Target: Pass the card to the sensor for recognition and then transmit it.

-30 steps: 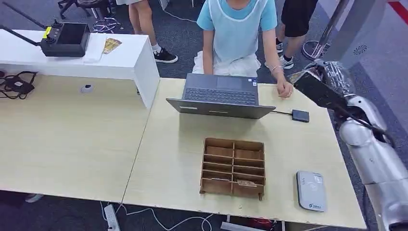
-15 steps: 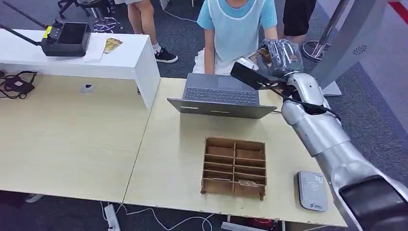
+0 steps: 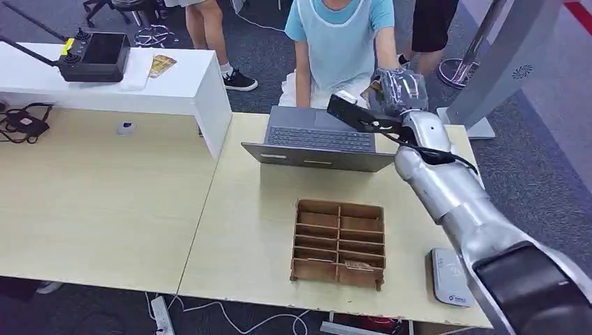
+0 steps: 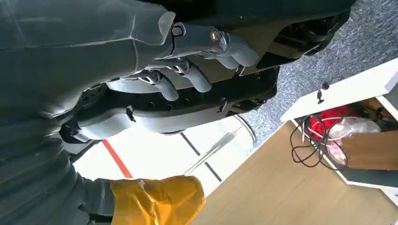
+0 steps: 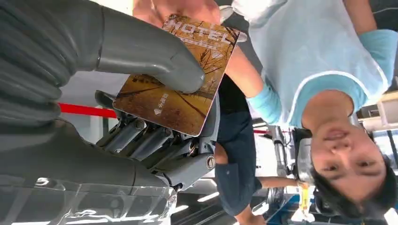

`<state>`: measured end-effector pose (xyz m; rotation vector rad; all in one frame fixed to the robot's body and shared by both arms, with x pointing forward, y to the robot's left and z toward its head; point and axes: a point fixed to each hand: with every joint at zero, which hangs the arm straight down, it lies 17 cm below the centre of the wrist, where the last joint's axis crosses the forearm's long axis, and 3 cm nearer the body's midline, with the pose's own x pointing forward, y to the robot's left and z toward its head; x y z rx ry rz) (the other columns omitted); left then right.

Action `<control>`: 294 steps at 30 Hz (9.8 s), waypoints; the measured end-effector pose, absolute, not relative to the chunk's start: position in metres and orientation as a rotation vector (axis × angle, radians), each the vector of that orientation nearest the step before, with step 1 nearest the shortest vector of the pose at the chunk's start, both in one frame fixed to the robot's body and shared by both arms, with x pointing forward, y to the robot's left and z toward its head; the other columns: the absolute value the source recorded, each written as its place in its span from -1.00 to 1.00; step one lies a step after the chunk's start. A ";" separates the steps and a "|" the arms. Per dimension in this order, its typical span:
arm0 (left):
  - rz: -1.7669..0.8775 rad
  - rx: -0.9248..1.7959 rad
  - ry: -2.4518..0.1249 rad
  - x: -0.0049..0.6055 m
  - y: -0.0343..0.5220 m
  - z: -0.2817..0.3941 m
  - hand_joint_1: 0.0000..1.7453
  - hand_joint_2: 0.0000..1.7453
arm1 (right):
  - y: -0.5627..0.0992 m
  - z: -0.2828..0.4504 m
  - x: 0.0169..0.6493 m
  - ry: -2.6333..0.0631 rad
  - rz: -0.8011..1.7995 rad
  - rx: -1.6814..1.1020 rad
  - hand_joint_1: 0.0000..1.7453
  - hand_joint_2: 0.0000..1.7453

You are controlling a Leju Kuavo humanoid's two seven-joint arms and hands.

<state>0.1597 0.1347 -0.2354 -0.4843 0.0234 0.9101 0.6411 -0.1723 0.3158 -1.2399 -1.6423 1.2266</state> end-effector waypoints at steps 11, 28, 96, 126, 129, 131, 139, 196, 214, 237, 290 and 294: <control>0.910 -0.484 0.025 0.159 0.134 -0.235 -1.00 1.00 | -0.178 0.305 0.644 -1.604 1.241 -1.248 -1.00 1.00; 0.911 -0.482 0.027 0.159 0.134 -0.236 -1.00 1.00 | -0.197 0.355 0.624 -1.903 0.871 -1.214 -1.00 1.00; 2.145 -0.650 0.177 0.144 0.184 -0.248 -1.00 1.00 | -0.204 0.141 0.292 -1.947 0.931 -1.031 -1.00 1.00; 2.157 -0.668 0.190 0.145 0.181 -0.247 -1.00 1.00 | -0.203 0.110 0.319 -1.756 1.222 -1.357 -1.00 1.00; 2.164 -0.669 0.191 0.145 0.181 -0.247 -1.00 1.00 | -0.196 0.094 0.313 -1.740 1.264 -1.324 -1.00 1.00; 2.169 -0.670 0.191 0.145 0.181 -0.247 -1.00 1.00 | -0.193 0.084 0.310 -1.729 1.295 -1.303 -1.00 1.00; 2.175 -0.671 0.191 0.145 0.182 -0.247 -1.00 1.00 | -0.177 0.061 0.302 -1.746 1.391 -1.206 -1.00 1.00; 2.215 -0.670 0.192 0.144 0.184 -0.248 -1.00 1.00 | -0.150 0.090 0.324 -1.856 1.310 -1.179 -0.40 1.00; 2.227 -0.671 0.193 0.144 0.184 -0.248 -1.00 1.00 | -0.151 0.092 0.326 -1.859 1.305 -1.182 0.46 1.00; 2.228 -0.670 0.193 0.144 0.184 -0.248 -1.00 1.00 | -0.148 0.098 0.333 -1.911 1.136 -0.955 1.00 1.00; 2.224 -0.688 0.100 0.159 0.185 -0.243 -1.00 1.00 | -0.073 0.455 0.489 -2.283 0.601 0.229 1.00 1.00; 2.197 -0.712 0.118 0.165 0.171 -0.239 -1.00 1.00 | -0.049 0.490 0.521 -2.257 0.665 0.061 1.00 1.00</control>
